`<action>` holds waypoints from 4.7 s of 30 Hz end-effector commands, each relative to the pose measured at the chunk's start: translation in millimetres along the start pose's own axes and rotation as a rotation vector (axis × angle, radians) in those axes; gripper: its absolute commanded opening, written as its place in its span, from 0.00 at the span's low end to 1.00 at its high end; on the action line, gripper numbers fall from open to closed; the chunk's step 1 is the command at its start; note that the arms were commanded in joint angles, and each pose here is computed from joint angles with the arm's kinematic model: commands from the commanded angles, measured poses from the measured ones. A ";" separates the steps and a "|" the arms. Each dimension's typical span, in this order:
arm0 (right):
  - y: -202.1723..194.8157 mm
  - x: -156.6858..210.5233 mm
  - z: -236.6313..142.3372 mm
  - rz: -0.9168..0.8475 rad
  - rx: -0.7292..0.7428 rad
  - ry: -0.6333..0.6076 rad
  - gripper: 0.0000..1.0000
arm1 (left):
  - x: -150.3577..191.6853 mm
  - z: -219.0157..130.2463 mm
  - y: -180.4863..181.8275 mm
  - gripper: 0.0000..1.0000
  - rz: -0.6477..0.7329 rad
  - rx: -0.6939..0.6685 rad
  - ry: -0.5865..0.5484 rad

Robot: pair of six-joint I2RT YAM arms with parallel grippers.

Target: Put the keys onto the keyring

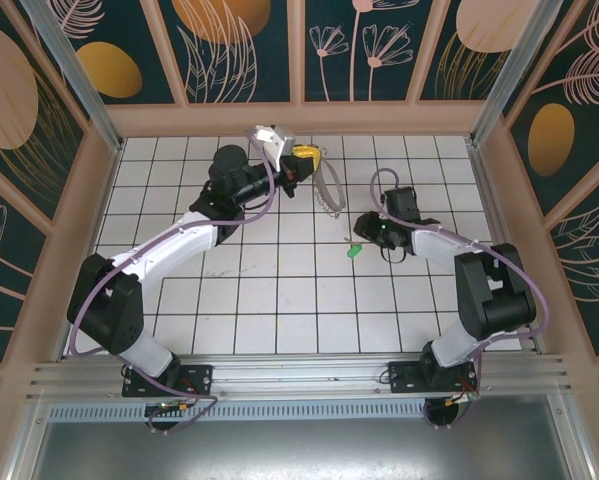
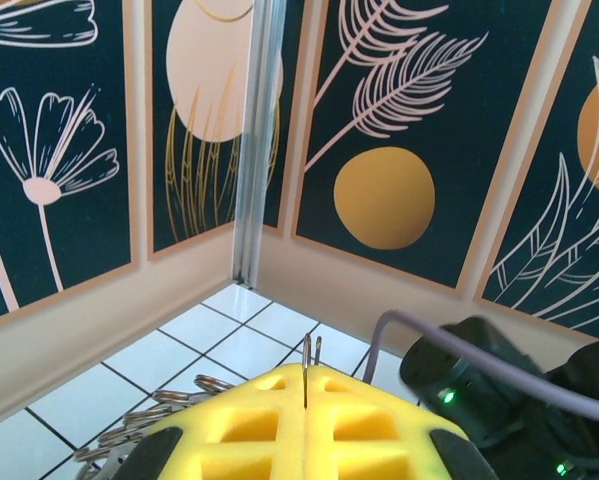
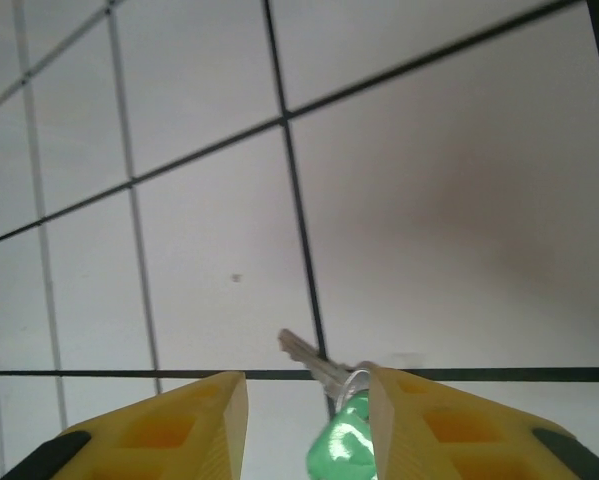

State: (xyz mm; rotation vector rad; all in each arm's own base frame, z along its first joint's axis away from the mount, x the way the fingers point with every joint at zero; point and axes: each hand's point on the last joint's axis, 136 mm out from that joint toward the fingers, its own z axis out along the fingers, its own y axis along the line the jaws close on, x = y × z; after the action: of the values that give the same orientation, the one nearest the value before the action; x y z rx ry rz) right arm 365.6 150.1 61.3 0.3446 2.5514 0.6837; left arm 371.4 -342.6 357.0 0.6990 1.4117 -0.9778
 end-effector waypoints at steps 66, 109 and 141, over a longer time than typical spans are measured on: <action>-20.5 34.6 9.3 0.249 0.193 0.053 0.35 | -27.6 -8.9 -21.4 0.00 0.018 0.093 -0.131; 69.5 -40.5 -53.1 -0.207 -0.169 -0.199 0.00 | -27.8 -2.4 -26.5 0.00 -0.022 0.151 -0.124; 180.7 -41.4 -272.6 -0.813 -0.982 -0.574 0.00 | -38.1 11.7 -52.9 0.00 0.035 0.330 0.024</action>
State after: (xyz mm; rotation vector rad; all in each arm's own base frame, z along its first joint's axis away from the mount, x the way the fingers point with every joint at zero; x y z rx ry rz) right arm 300.6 175.3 348.0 -0.5770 1.4963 1.1846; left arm 341.6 -368.7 391.9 0.9136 1.3128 -1.1833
